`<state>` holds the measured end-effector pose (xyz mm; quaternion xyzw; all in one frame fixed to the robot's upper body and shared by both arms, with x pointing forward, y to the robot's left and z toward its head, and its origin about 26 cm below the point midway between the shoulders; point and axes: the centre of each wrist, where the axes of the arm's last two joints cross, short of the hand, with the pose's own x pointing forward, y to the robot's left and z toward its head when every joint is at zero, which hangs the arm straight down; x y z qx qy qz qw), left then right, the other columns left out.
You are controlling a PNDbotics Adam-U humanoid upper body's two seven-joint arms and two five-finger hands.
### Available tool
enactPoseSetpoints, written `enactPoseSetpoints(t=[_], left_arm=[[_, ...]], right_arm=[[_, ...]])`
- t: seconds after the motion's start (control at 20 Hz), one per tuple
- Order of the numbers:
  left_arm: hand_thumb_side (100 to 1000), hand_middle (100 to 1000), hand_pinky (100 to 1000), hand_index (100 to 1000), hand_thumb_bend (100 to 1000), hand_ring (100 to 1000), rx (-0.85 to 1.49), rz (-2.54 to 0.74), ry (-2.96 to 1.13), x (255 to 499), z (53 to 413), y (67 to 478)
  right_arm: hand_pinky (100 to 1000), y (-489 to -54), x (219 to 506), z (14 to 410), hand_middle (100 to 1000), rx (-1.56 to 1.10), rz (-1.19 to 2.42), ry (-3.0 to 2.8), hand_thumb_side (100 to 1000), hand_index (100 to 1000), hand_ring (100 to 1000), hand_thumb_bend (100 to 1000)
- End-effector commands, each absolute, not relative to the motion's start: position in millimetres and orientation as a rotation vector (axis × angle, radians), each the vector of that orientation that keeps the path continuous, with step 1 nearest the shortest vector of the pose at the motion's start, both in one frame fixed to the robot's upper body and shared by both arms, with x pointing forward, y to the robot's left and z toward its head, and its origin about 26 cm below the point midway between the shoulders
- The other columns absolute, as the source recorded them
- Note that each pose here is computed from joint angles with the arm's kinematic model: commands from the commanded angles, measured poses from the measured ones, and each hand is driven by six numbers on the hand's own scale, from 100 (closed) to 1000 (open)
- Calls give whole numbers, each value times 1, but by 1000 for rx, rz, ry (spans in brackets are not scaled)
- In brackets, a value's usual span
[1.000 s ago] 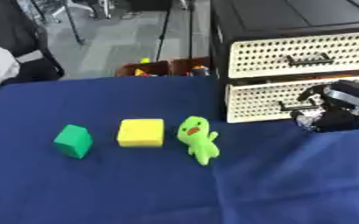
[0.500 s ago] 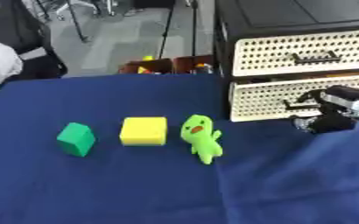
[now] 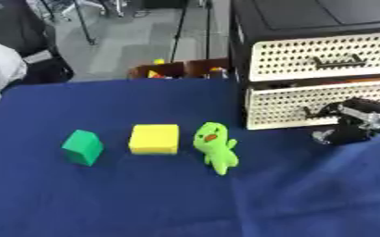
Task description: Pick up objects from table and place into drawer.
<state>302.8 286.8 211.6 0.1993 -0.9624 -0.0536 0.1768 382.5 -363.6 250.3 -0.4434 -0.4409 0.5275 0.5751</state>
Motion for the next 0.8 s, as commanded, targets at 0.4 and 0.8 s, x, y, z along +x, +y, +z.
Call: enactPoseSetpoints(t=[0.4,0.8], left_arm=[[926,634,542,896,290,638,561,-162,-2755,301,221,285],[925,634,543,897,290,639,565,-160,-2760,301,222,286]], right_arm=[[100,-363,370,265,187,-1073,1256,-1056,671,815,201,236],[100,-361,354,266,187,-1068,1267,-1057,676,800,200,221]])
